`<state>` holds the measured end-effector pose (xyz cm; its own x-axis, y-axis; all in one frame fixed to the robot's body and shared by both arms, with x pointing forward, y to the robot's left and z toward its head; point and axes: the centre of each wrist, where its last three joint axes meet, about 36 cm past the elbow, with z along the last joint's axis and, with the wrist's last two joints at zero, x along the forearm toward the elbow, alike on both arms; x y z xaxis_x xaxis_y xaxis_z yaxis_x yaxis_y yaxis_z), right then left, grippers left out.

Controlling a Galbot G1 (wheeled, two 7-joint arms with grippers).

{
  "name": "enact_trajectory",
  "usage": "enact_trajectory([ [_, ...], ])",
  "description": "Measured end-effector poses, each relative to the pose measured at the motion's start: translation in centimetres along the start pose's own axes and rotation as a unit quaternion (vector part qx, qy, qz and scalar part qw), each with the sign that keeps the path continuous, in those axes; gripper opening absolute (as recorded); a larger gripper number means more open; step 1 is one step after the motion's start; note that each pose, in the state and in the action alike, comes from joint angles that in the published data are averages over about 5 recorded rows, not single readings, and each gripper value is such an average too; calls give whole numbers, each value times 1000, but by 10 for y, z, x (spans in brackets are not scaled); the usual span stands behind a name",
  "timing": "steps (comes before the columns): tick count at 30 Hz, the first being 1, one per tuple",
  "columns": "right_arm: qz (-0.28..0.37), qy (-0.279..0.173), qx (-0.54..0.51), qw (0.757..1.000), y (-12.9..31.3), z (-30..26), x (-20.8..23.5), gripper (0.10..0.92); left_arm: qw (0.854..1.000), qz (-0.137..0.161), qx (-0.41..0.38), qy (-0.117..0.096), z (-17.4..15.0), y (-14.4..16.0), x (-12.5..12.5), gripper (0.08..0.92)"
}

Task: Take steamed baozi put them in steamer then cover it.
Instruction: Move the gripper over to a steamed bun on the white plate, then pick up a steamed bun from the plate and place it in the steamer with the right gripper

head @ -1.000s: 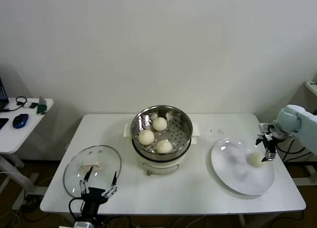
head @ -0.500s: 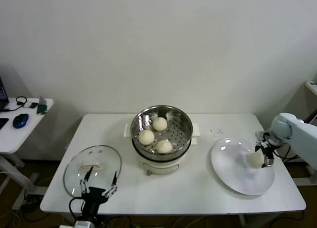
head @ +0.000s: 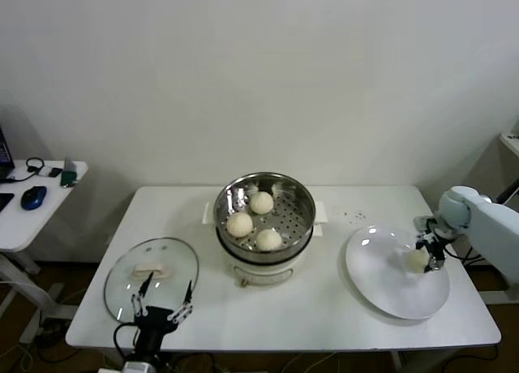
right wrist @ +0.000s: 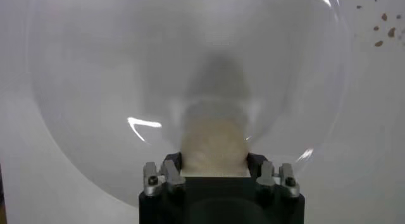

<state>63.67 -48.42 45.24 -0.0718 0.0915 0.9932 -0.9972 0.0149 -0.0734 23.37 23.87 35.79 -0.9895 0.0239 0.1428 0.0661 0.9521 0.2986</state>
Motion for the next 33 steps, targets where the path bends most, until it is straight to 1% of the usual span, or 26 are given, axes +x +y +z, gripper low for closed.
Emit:
enact_trajectory([
  [2, 0, -1, -2, 1000, 0, 1, 1, 648, 1000, 0, 0, 0, 0, 0, 0, 823],
  [8, 11, -14, -17, 1000, -6, 0, 18, 637, 1000, 3, 0, 1, 1, -1, 2, 823],
  [12, 28, -33, -30, 999, -19, -10, 45, 636, 1000, 7, 2, -1, 0, -3, 2, 823],
  [16, 50, -60, -44, 996, -38, -27, 83, 639, 1000, 12, 5, -3, 0, -5, 3, 823],
  [21, 75, -102, -56, 990, -64, -61, 139, 644, 1000, 22, 6, -7, -3, -8, 5, 823],
  [26, 87, -137, -59, 985, -87, -103, 195, 645, 1000, 29, 5, -11, -3, -10, 6, 823],
  [30, 91, -157, -47, 982, -100, -146, 234, 645, 999, 35, 3, -15, -6, -12, 7, 823],
  [33, 91, -165, -35, 981, -104, -182, 255, 649, 999, 40, 0, -18, -9, -15, 8, 823],
])
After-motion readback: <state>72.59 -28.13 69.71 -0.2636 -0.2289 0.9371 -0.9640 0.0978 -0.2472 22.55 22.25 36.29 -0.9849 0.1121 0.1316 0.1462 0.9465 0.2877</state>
